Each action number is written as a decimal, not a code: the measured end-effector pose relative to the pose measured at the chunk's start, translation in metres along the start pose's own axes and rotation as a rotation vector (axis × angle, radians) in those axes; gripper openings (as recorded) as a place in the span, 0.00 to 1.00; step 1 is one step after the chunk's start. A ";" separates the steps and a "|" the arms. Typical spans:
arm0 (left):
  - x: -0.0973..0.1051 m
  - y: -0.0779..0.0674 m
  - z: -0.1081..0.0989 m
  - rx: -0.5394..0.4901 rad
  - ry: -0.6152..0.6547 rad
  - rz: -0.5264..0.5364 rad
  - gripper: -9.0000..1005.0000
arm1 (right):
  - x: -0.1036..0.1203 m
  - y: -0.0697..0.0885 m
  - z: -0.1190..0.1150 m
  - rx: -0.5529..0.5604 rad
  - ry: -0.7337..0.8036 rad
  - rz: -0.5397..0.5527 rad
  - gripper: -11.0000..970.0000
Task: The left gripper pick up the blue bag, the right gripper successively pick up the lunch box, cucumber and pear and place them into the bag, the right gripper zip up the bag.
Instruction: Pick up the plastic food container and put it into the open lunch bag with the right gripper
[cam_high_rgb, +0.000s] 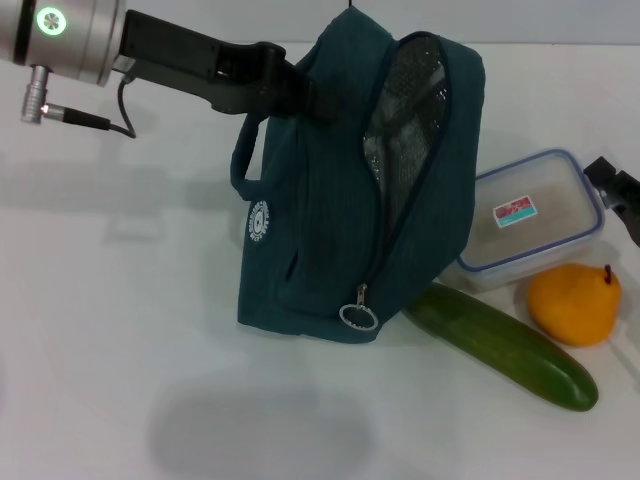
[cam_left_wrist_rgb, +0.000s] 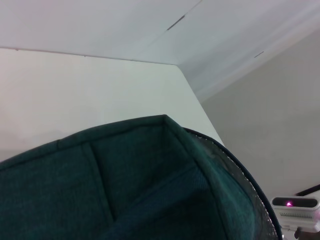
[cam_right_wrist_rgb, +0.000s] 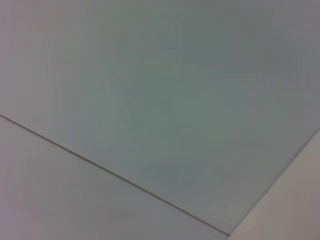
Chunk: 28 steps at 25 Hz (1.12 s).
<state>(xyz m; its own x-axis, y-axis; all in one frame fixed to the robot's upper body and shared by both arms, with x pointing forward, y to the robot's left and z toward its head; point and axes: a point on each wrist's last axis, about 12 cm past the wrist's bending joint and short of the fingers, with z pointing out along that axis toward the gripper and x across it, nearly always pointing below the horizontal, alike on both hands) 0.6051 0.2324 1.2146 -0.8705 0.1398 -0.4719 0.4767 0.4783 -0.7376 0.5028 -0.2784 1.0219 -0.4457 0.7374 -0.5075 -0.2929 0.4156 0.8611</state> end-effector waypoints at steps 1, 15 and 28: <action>0.000 0.000 0.000 0.000 0.000 0.001 0.06 | 0.000 0.001 0.000 -0.006 -0.002 0.000 0.11; -0.004 -0.002 -0.003 -0.008 -0.003 0.007 0.06 | -0.010 0.008 -0.011 -0.086 -0.050 0.002 0.11; -0.010 -0.006 -0.001 -0.004 0.002 0.019 0.06 | -0.013 0.009 -0.014 -0.108 -0.071 -0.005 0.11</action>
<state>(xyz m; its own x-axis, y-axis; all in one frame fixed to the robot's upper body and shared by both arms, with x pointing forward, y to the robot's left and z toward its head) 0.6106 0.2288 1.2243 -0.8615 0.1507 -0.4849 0.4926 0.4792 -0.7264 0.4938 -0.2918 1.0363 -0.3844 0.7729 -0.5048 -0.3857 0.3623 0.8485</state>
